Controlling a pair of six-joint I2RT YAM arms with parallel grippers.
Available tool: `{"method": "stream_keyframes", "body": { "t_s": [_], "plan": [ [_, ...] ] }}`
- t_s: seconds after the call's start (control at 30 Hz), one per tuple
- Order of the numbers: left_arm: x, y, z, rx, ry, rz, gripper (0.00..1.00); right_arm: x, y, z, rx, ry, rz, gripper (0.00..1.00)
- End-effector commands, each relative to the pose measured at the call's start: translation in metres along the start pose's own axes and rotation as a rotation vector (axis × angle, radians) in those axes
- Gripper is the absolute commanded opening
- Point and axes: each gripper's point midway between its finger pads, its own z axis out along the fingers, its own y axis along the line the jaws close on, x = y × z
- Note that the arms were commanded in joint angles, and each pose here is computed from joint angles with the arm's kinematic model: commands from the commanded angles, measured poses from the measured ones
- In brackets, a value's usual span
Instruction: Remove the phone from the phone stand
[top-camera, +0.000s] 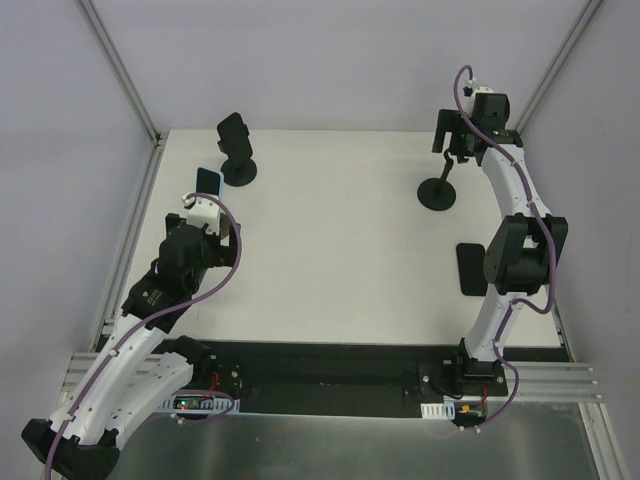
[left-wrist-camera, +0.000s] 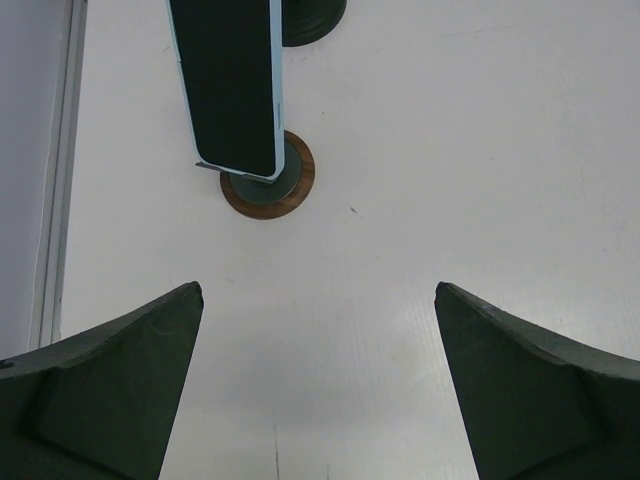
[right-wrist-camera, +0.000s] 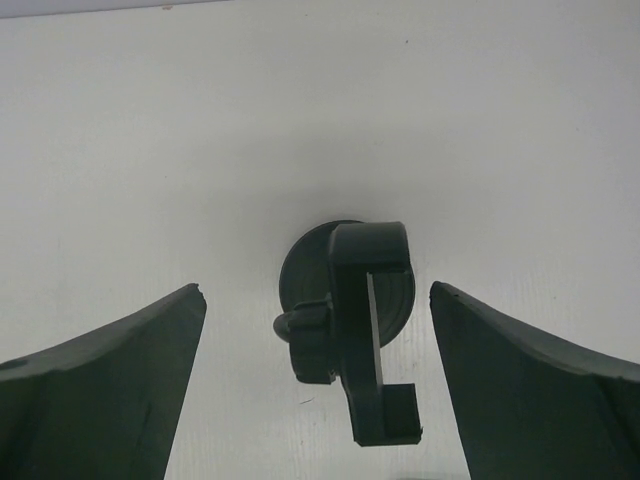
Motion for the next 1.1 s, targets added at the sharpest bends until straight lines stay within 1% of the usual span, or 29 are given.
{"method": "stream_keyframes", "body": {
  "t_s": [0.0,0.03,0.1,0.13,0.17,0.23,0.27,0.3,0.33,0.37,0.4,0.43,0.47,0.5,0.53,0.57,0.6,0.63,0.67,0.7,0.73,0.77,0.8,0.83,0.9,0.97,1.0,1.07],
  "plan": [
    [-0.011,0.000,0.000,0.007,-0.046,-0.018,0.99,-0.055,0.019,-0.066,-0.085,-0.151,0.046,0.96],
    [-0.011,0.001,0.000,0.004,-0.046,-0.018,0.99,-0.060,0.022,-0.077,-0.097,-0.169,0.063,0.96],
    [-0.011,0.000,0.000,0.006,-0.046,-0.021,0.99,-0.069,0.029,-0.112,-0.129,-0.220,0.078,0.96],
    [-0.011,0.001,0.000,0.005,-0.045,-0.023,0.99,-0.068,0.030,-0.124,-0.140,-0.231,0.087,0.96],
    [-0.011,0.001,0.001,0.002,-0.042,-0.022,0.99,-0.068,0.035,-0.149,-0.159,-0.264,0.104,0.96],
    [-0.010,0.002,0.002,-0.003,-0.036,-0.025,0.99,-0.059,0.044,-0.173,-0.213,-0.286,0.111,0.96],
    [-0.010,0.003,0.002,-0.005,-0.037,-0.028,0.99,-0.068,0.048,-0.211,-0.238,-0.373,0.115,0.96],
    [-0.009,0.004,0.004,-0.009,-0.030,-0.033,0.99,-0.040,0.051,-0.206,-0.254,-0.331,0.124,0.96],
    [-0.010,0.005,0.004,-0.011,-0.029,-0.033,0.99,-0.034,0.055,-0.218,-0.270,-0.355,0.125,0.96],
    [-0.011,0.005,0.005,-0.007,-0.030,-0.037,0.99,-0.036,0.060,-0.253,-0.294,-0.452,0.115,0.96],
    [-0.010,0.006,0.008,-0.003,-0.022,-0.045,0.99,-0.008,0.069,-0.246,-0.326,-0.417,0.120,0.96],
    [-0.013,0.004,0.009,0.006,-0.024,-0.086,0.99,0.003,0.073,-0.252,-0.347,-0.428,0.121,0.96],
    [-0.015,0.005,0.011,0.007,-0.024,-0.100,0.99,0.001,0.077,-0.281,-0.382,-0.523,0.108,0.96],
    [-0.016,0.004,0.016,0.012,-0.015,-0.113,0.99,0.010,0.088,-0.288,-0.445,-0.524,0.137,0.96],
    [-0.023,0.006,0.018,0.030,-0.022,-0.154,0.99,0.036,0.091,-0.275,-0.462,-0.483,0.152,0.96],
    [-0.026,0.006,0.021,0.038,-0.021,-0.177,0.99,0.035,0.095,-0.294,-0.502,-0.549,0.152,0.96],
    [-0.028,0.005,0.027,0.053,-0.012,-0.199,0.99,0.046,0.104,-0.295,-0.554,-0.538,0.148,0.96],
    [-0.035,0.011,0.030,0.064,-0.018,-0.250,0.99,0.064,0.108,-0.285,-0.574,-0.510,0.145,0.96],
    [-0.038,0.014,0.033,0.063,-0.019,-0.275,0.99,0.071,0.112,-0.289,-0.601,-0.522,0.128,0.96],
    [-0.036,0.015,0.041,0.071,0.007,-0.296,0.99,0.080,0.121,-0.291,-0.643,-0.517,0.099,0.96],
    [-0.045,0.019,0.044,0.073,-0.008,-0.316,0.99,0.087,0.123,-0.289,-0.648,-0.512,0.073,0.96],
    [-0.046,0.024,0.048,0.081,-0.002,-0.335,0.99,0.103,0.125,-0.281,-0.656,-0.490,0.068,0.96],
    [-0.043,0.025,0.057,0.085,0.023,-0.345,0.99,0.112,0.135,-0.281,-0.699,-0.483,0.058,0.96],
    [-0.054,0.030,0.061,0.094,0.000,-0.343,0.99,0.121,0.140,-0.278,-0.727,-0.476,0.053,0.96],
    [-0.054,0.038,0.072,0.124,0.005,-0.356,0.99,0.145,0.157,-0.268,-0.811,-0.445,0.062,0.96],
    [-0.062,0.051,0.082,0.133,-0.039,-0.327,0.99,0.165,0.167,-0.252,-0.848,-0.411,0.073,0.96],
    [-0.058,0.052,0.091,0.164,-0.024,-0.313,0.99,0.173,0.175,-0.251,-0.878,-0.393,0.070,0.96],
    [-0.061,0.058,0.099,0.197,-0.024,-0.310,0.99,0.179,0.184,-0.246,-0.907,-0.400,0.052,0.96]
  ]
}}
